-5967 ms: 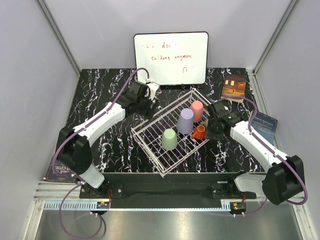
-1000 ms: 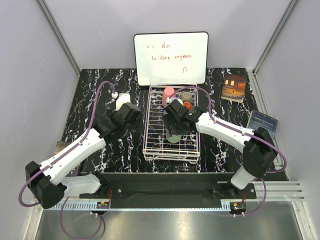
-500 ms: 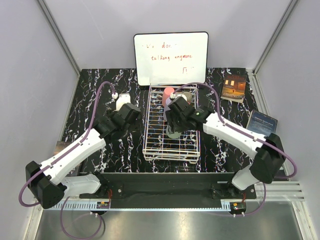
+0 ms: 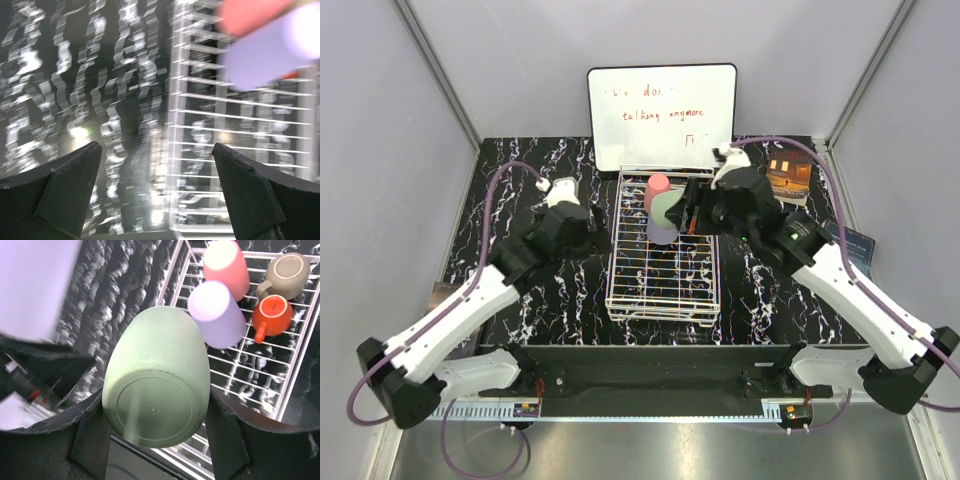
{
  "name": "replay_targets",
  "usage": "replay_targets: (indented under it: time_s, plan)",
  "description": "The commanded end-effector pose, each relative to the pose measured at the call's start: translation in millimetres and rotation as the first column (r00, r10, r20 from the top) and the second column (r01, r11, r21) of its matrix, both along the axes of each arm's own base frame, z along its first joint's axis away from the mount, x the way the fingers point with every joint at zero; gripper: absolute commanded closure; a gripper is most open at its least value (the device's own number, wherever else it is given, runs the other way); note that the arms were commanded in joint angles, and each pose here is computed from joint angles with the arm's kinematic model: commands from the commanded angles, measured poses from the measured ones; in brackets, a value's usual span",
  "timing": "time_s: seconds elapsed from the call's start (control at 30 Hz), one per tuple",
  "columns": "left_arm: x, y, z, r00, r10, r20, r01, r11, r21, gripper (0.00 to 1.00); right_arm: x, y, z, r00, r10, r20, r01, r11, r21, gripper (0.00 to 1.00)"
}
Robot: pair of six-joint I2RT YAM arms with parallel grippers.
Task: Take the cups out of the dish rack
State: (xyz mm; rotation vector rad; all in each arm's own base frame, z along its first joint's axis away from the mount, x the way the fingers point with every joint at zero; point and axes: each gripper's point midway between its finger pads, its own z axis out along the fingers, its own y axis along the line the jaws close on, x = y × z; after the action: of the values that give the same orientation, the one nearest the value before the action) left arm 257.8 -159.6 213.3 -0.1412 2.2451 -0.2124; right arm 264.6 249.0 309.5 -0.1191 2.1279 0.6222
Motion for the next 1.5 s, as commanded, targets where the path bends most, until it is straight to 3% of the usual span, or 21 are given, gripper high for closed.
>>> replay_targets:
  time_s: [0.0, 0.07, 0.13, 0.17, 0.2, 0.27, 0.3, 0.33, 0.43, 0.7, 0.83, 1.17, 1.23, 1.27, 1.33, 1.37, 1.4, 1.43, 1.47]
  plan:
    - [1, -39, 78, 0.967, -0.094, 0.236, 0.170, 0.930, -0.325, 0.01, 15, 7, 27, 0.999, 0.048, 0.007, -0.047, 0.949, 0.311, 1.00]
    - [-2, -50, 104, 0.940, -0.128, 0.317, 0.259, 0.872, -0.414, 0.01, 3, 15, 24, 0.988, 0.152, -0.026, -0.127, 0.896, 0.426, 1.00]
    - [-5, -50, 114, 0.927, -0.123, 0.355, 0.294, 0.827, -0.480, 0.01, -1, 22, 44, 0.971, 0.236, 0.022, -0.209, 0.808, 0.550, 1.00]
    - [-10, -60, 131, 0.898, -0.161, 0.409, 0.374, 0.769, -0.519, 0.01, -3, 26, 37, 0.964, 0.265, 0.007, -0.220, 0.783, 0.581, 1.00]
    - [-14, -63, 138, 0.889, -0.167, 0.426, 0.402, 0.730, -0.552, 0.01, -1, 29, 52, 0.956, 0.284, 0.076, -0.268, 0.737, 0.621, 1.00]
    - [-19, -72, 148, 0.855, -0.199, 0.479, 0.480, 0.656, -0.583, 0.03, -10, 36, 47, 0.934, 0.353, 0.056, -0.292, 0.663, 0.690, 1.00]
    - [-21, -75, 150, 0.850, -0.208, 0.484, 0.495, 0.629, -0.600, 0.04, -12, 38, 65, 0.919, 0.365, 0.149, -0.355, 0.603, 0.714, 1.00]
    - [-20, -80, 150, 0.845, -0.219, 0.488, 0.508, 0.611, -0.607, 0.05, -15, 42, 64, 0.909, 0.399, 0.121, -0.346, 0.560, 0.753, 1.00]
    - [-24, -92, 155, 0.819, -0.261, 0.511, 0.560, 0.553, -0.617, 0.11, -18, 47, 66, 0.886, 0.446, 0.130, -0.368, 0.502, 0.783, 1.00]
    - [-23, -99, 167, 0.792, -0.267, 0.548, 0.599, 0.511, -0.616, 0.14, -19, 52, 57, 0.871, 0.480, 0.107, -0.372, 0.501, 0.781, 1.00]
    - [-23, -104, 170, 0.780, -0.280, 0.559, 0.618, 0.481, -0.622, 0.20, -21, 54, 52, 0.859, 0.503, 0.093, -0.376, 0.498, 0.781, 1.00]
    - [-23, -120, 169, 0.761, -0.322, 0.564, 0.648, 0.406, -0.644, 0.68, -33, 59, 44, 0.799, 0.597, 0.074, -0.414, 0.457, 0.787, 1.00]
    - [-23, -124, 168, 0.751, -0.347, 0.562, 0.660, 0.401, -0.636, 0.98, -34, 61, 41, 0.791, 0.609, 0.060, -0.413, 0.458, 0.787, 1.00]
    - [-21, -124, 166, 0.758, -0.350, 0.551, 0.653, 0.414, -0.635, 1.00, -36, 60, 42, 0.787, 0.613, 0.067, -0.426, 0.462, 0.778, 1.00]
    - [-14, -121, 160, 0.782, -0.348, 0.517, 0.623, 0.474, -0.623, 1.00, -36, 59, 34, 0.793, 0.609, 0.014, -0.402, 0.506, 0.764, 0.92]
    - [-13, -119, 161, 0.785, -0.345, 0.514, 0.618, 0.492, -0.613, 1.00, -36, 57, 40, 0.802, 0.595, 0.053, -0.437, 0.523, 0.732, 0.85]
    - [-10, -116, 152, 0.810, -0.340, 0.477, 0.584, 0.533, -0.612, 1.00, -36, 56, 40, 0.810, 0.584, 0.053, -0.439, 0.542, 0.717, 0.74]
    - [-8, -111, 159, 0.805, -0.332, 0.492, 0.588, 0.559, -0.585, 1.00, -36, 53, 31, 0.821, 0.571, -0.006, -0.402, 0.584, 0.705, 0.50]
    - [-6, -107, 157, 0.815, -0.324, 0.480, 0.571, 0.587, -0.574, 1.00, -33, 49, 41, 0.845, 0.533, 0.050, -0.429, 0.618, 0.658, 0.35]
